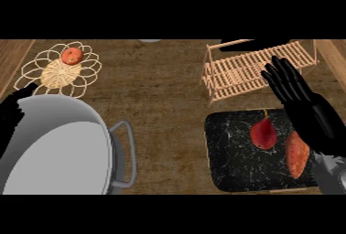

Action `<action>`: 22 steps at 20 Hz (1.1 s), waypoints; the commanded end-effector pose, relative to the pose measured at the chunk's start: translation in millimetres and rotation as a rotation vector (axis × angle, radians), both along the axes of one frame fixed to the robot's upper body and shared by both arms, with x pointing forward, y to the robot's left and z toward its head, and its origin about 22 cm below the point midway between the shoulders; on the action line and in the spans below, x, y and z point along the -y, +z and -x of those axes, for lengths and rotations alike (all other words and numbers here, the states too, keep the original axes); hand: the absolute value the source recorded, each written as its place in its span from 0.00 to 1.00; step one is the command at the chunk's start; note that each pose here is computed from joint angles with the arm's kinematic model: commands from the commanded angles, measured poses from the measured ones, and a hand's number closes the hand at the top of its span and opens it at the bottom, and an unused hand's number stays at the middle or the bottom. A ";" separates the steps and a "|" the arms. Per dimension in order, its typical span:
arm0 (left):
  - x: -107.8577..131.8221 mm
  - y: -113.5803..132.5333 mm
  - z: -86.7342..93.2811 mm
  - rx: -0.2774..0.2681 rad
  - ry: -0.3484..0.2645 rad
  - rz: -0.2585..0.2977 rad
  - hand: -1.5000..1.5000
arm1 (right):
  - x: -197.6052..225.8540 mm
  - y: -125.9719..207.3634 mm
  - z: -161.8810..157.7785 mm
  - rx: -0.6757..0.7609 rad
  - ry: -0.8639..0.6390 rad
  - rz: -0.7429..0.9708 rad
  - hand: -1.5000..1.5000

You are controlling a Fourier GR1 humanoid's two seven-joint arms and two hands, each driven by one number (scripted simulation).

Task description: Pick the pear from the tray and place it in the tiered shelf

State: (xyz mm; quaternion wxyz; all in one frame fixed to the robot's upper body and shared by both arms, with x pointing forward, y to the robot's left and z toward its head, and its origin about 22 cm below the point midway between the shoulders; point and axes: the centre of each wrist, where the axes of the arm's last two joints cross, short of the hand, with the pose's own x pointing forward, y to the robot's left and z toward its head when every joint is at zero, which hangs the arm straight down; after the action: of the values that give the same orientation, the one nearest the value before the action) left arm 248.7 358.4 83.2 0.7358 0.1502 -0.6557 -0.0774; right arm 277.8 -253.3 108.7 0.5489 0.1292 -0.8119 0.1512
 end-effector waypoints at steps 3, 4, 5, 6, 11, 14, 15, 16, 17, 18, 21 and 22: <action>36.1 12.9 -9.5 0.110 0.026 0.056 0.50 | 16.3 -10.7 -18.5 -0.114 -0.215 0.017 1.00; 34.6 18.8 -9.0 0.147 0.036 0.096 0.50 | 40.7 3.7 -27.9 -0.135 -0.266 0.027 1.00; 38.0 1.5 -2.3 0.166 0.065 0.085 0.50 | 37.2 -15.7 -26.6 -0.178 -0.352 0.015 1.00; 46.1 15.5 0.1 0.209 0.055 0.120 0.50 | 55.2 -5.9 -34.2 -0.205 -0.417 0.022 1.00; 64.0 1.0 2.8 0.176 0.061 0.179 0.50 | 76.5 -34.4 -28.3 -0.266 -0.651 -0.192 0.00; 71.6 -6.3 5.3 0.158 0.082 0.179 0.50 | 93.9 -24.0 -17.0 -0.214 -0.504 -0.113 0.00; 70.7 1.3 9.8 0.152 0.070 0.174 0.50 | 94.7 -13.8 -13.8 -0.216 -0.466 -0.065 0.00; 69.7 -12.0 9.3 0.172 0.093 0.162 0.50 | 95.3 0.7 -16.8 -0.214 -0.428 -0.018 0.00; 70.6 -11.2 6.2 0.158 0.094 0.161 0.50 | 100.4 13.7 -16.7 -0.232 -0.403 0.062 0.00; 66.5 -5.8 6.8 0.166 0.099 0.144 0.50 | 96.7 12.3 -11.8 -0.267 -0.367 0.154 0.00; 66.9 5.6 12.5 0.165 0.067 0.165 0.50 | 96.9 30.0 -7.5 -0.312 -0.306 0.401 0.00; 69.4 1.6 13.3 0.153 0.080 0.175 0.50 | 86.6 53.1 -11.4 -0.307 -0.303 0.452 0.00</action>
State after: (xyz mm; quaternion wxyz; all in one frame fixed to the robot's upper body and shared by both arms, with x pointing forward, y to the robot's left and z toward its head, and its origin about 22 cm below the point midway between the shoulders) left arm 231.7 313.9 97.7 0.7033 0.1635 -0.6913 -0.0268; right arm 292.1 -345.1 130.4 0.6812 -0.0636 -0.7188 0.1233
